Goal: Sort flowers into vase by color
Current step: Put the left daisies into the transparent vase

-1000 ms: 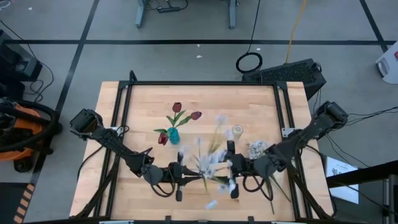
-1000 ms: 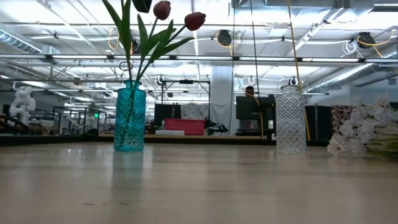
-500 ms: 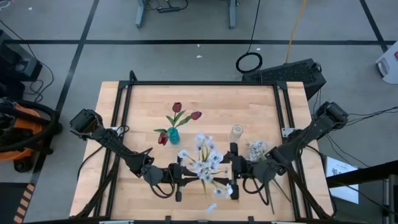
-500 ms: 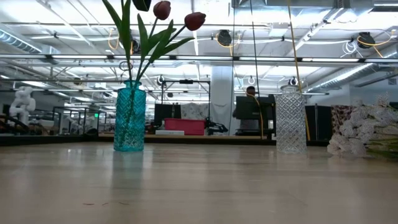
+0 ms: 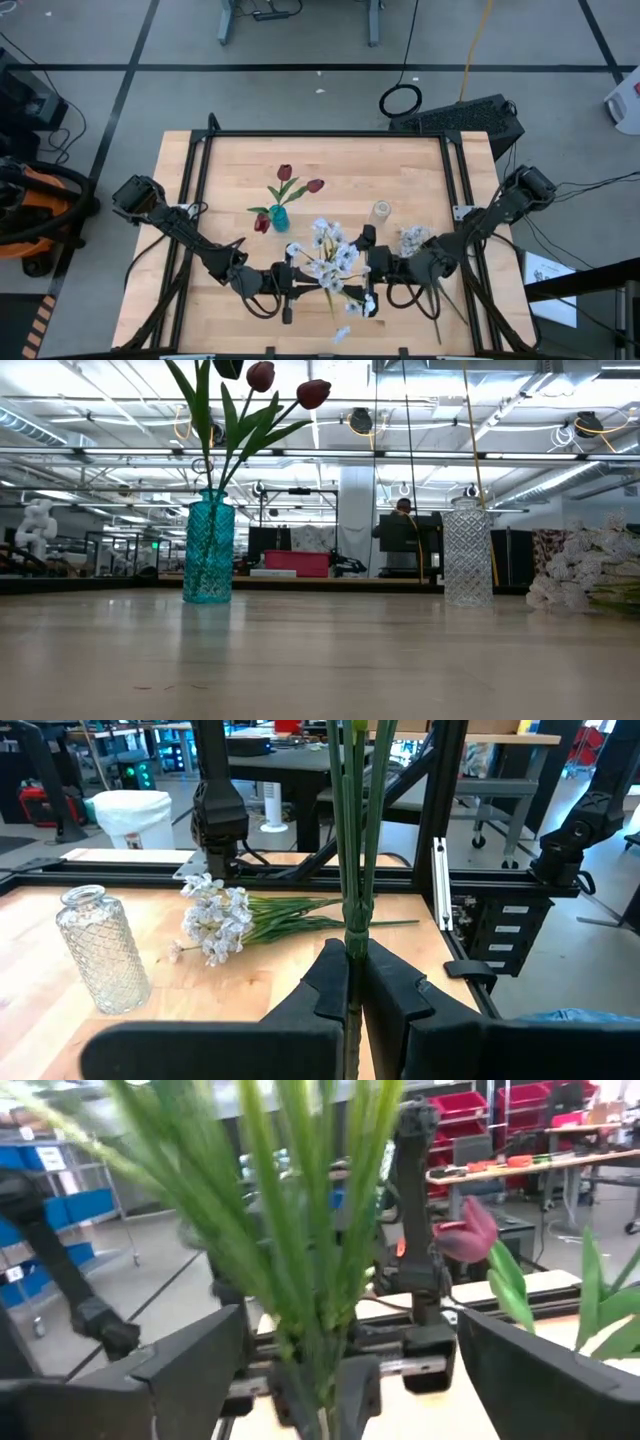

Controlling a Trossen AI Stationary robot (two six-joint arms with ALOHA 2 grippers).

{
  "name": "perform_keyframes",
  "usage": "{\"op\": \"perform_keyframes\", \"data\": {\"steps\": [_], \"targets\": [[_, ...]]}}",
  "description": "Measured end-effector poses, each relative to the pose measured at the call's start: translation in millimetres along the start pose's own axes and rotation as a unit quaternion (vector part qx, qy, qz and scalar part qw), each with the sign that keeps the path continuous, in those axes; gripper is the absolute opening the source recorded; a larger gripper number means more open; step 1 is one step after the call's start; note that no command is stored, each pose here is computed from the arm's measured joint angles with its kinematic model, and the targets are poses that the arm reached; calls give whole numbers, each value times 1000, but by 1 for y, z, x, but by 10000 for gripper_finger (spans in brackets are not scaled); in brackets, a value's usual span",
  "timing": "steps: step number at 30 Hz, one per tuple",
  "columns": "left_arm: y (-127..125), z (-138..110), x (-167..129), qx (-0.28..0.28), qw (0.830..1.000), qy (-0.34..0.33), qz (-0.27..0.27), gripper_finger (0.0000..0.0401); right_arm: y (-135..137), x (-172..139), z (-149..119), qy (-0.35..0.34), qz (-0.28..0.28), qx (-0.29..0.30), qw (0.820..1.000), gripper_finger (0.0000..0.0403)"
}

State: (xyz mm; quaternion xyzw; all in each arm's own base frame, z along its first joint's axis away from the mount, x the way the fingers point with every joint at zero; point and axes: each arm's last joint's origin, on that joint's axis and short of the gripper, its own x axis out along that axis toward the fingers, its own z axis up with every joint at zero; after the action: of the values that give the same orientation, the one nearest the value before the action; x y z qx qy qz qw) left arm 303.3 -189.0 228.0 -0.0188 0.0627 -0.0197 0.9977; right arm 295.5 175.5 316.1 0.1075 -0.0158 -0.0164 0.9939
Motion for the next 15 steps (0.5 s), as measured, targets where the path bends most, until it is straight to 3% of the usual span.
{"op": "perform_keyframes", "data": {"steps": [15], "targets": [[1,0,1,1,1000,2,2,16,-5,8,9,-23,110,-27,993,363]]}}
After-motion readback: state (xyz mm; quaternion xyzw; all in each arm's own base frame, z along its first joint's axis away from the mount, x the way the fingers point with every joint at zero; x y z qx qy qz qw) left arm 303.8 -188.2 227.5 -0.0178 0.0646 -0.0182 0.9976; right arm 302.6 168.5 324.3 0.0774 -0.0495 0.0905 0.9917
